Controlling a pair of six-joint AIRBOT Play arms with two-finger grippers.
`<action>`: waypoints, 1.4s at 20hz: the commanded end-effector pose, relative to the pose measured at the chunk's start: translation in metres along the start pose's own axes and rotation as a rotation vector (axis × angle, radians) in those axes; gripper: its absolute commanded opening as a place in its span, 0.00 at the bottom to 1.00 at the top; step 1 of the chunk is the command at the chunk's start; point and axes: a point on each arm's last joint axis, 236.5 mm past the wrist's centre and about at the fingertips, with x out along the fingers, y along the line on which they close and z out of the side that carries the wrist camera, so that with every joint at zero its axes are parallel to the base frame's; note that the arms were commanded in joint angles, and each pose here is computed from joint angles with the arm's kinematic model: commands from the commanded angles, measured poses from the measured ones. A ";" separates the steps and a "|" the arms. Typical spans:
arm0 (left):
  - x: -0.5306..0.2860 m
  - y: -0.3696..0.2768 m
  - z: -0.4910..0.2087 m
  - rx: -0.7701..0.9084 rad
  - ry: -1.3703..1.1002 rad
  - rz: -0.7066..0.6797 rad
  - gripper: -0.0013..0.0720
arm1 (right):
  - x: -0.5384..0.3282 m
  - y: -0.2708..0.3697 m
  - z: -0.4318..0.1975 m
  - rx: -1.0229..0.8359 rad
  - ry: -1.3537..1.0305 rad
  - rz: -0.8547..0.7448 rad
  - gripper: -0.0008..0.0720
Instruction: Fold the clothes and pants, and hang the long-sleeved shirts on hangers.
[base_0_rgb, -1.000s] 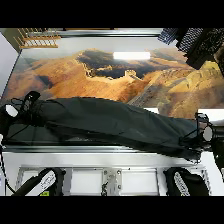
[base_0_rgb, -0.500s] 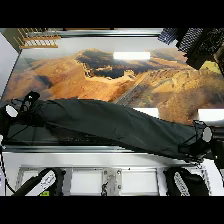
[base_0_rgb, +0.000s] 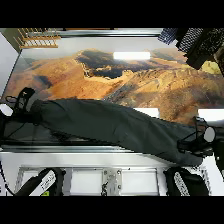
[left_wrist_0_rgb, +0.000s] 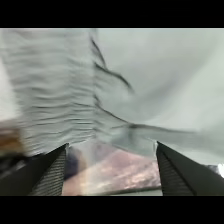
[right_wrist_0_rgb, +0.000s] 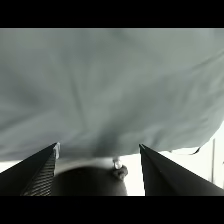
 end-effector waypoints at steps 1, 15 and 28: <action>-0.045 0.016 0.028 -0.117 -0.110 0.061 0.79 | -0.036 -0.008 0.034 0.019 -0.140 0.014 0.77; -0.064 -0.204 0.094 0.000 -0.142 -0.457 0.03 | 0.049 -0.141 0.089 0.568 -0.133 0.389 0.99; -0.039 -0.314 0.077 0.199 -0.024 -0.557 0.03 | 0.073 -0.080 0.155 0.280 -0.141 0.448 0.15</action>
